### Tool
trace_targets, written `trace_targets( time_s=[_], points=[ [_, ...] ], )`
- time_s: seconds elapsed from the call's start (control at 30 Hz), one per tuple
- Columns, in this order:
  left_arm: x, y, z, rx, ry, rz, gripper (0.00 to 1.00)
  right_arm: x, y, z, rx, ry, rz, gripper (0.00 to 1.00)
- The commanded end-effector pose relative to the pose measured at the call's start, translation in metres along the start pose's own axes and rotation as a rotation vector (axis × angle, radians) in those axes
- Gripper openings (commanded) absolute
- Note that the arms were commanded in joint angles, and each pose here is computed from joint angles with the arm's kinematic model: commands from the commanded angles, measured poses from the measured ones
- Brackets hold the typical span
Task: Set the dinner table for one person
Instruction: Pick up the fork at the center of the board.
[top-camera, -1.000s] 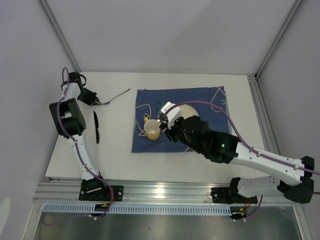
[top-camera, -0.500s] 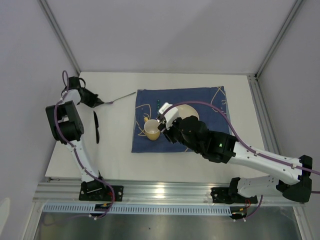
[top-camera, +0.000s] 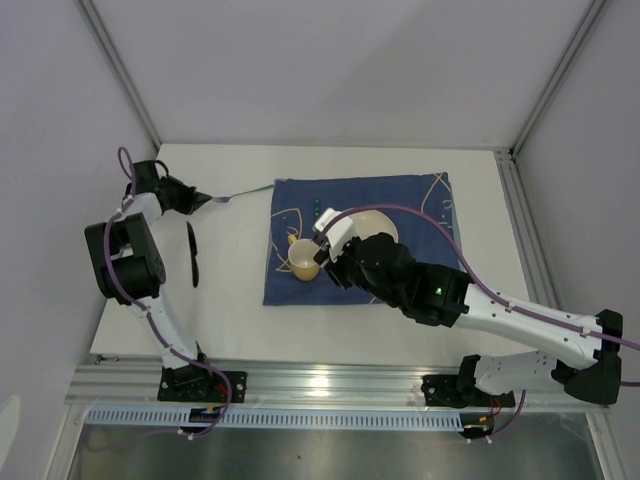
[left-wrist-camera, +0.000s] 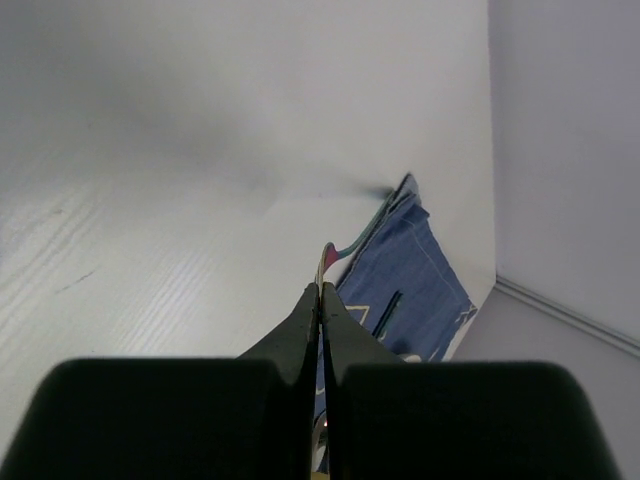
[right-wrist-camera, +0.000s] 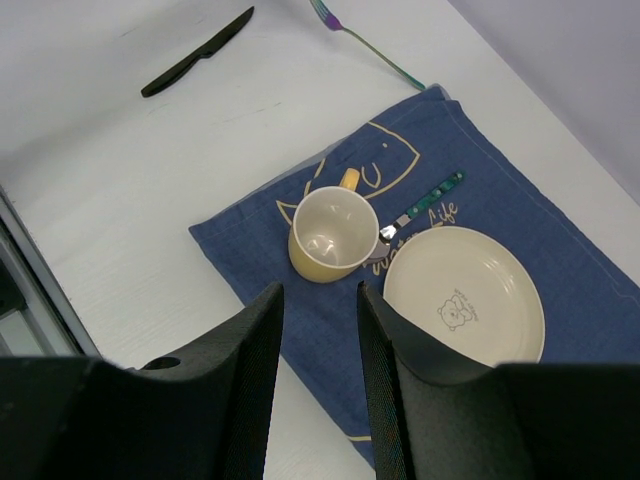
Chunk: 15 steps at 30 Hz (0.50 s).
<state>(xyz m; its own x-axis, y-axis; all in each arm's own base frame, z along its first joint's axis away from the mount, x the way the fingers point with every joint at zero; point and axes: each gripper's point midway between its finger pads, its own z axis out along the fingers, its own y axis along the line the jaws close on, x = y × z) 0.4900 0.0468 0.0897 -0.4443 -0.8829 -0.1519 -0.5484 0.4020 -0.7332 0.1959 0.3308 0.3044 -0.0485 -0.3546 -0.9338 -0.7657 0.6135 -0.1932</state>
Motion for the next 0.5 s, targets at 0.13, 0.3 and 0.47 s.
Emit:
trace_targets(
  time_s=[0.13, 0.3, 0.47],
  points=[
    [-0.015, -0.075, -0.048, 0.236, -0.09, 0.047, 0.0, -0.006, 0.005, 0.002, -0.019, -0.03, -0.011, 0.4],
    [-0.019, -0.095, -0.064, 0.289, -0.113, 0.059, 0.0, -0.002, 0.006, 0.003, -0.024, -0.025, -0.017, 0.4],
    [-0.017, -0.106, -0.075, 0.324, -0.115, 0.067, 0.0, 0.0, 0.006, 0.003, -0.021, -0.023, -0.02, 0.41]
  ],
)
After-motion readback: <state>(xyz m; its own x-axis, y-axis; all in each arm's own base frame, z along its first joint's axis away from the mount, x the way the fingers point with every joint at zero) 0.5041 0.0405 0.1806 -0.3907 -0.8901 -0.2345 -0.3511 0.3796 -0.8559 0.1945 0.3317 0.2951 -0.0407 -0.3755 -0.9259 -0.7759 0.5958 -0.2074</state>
